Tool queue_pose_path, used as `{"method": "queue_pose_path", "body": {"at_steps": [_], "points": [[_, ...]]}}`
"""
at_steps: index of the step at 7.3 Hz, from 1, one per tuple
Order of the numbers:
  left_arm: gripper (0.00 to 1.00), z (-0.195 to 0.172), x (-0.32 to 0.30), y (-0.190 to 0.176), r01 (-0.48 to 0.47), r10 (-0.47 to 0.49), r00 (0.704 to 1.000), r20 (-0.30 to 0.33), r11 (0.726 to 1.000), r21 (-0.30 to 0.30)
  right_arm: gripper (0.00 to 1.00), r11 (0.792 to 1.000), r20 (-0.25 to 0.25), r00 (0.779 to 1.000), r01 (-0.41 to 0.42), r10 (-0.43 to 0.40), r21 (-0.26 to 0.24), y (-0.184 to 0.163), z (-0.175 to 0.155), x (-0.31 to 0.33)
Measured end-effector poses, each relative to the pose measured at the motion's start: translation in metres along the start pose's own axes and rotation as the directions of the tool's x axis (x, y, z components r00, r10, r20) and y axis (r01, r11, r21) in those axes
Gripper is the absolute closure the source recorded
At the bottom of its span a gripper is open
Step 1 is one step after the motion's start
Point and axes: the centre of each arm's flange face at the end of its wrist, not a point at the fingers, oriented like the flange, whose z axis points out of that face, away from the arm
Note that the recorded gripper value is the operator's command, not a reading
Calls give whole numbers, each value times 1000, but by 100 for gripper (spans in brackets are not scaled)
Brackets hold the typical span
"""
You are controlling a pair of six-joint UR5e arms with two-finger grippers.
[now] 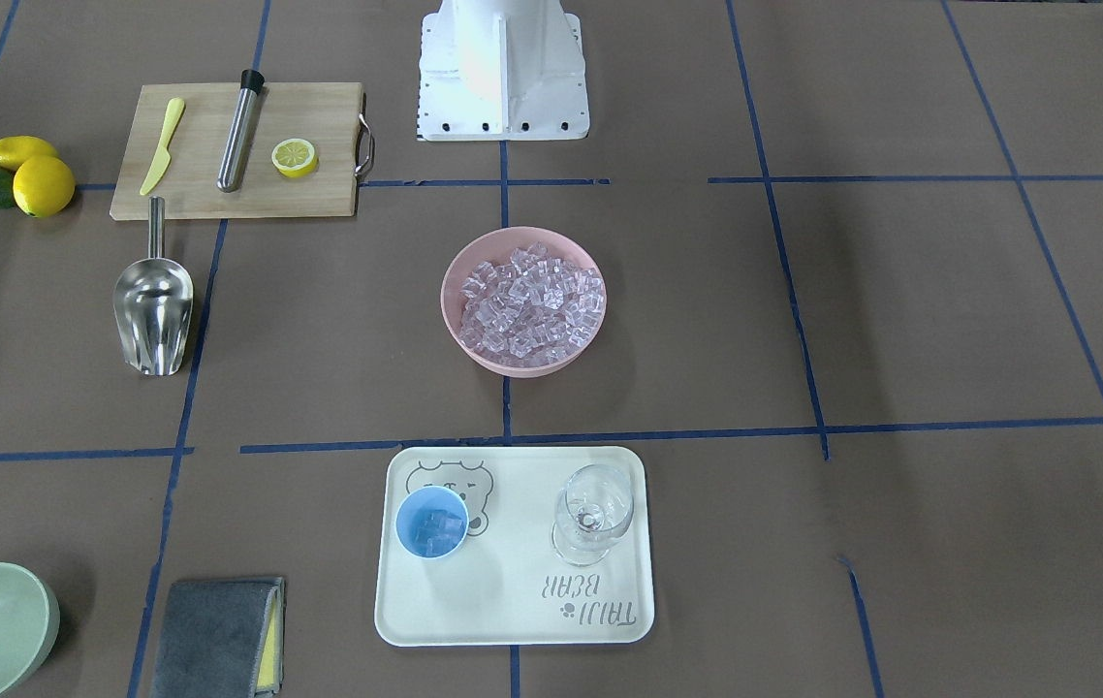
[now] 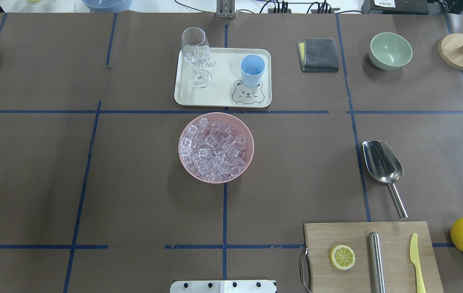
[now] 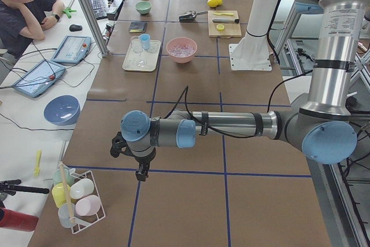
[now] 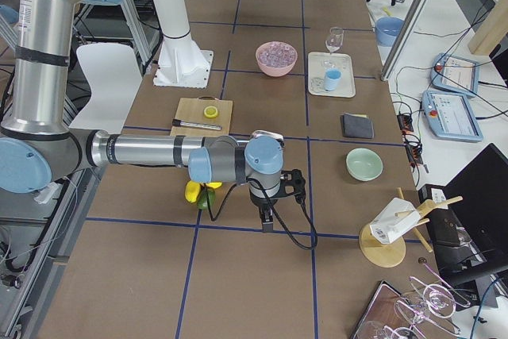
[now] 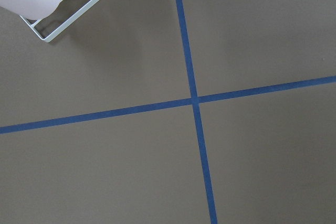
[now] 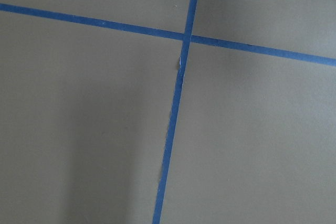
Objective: Put ice in cup with scoop
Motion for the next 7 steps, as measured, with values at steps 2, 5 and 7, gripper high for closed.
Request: {"method": "queue_pose_path", "body": {"at_steps": [2,5,7], "points": [[0,1,-1,6,42,-42,999,14,999,2,0,1000,0,1000,-1,1,0,0,0,0],[0,-1,4,5,39,-39,999,14,999,9,0,1000,0,1000,0,0,0,0,0,0],[0,-8,12,3,21,-21,1000,12,1000,23,0,1000,-2,1000,0,0,1,0,0,0]]}}
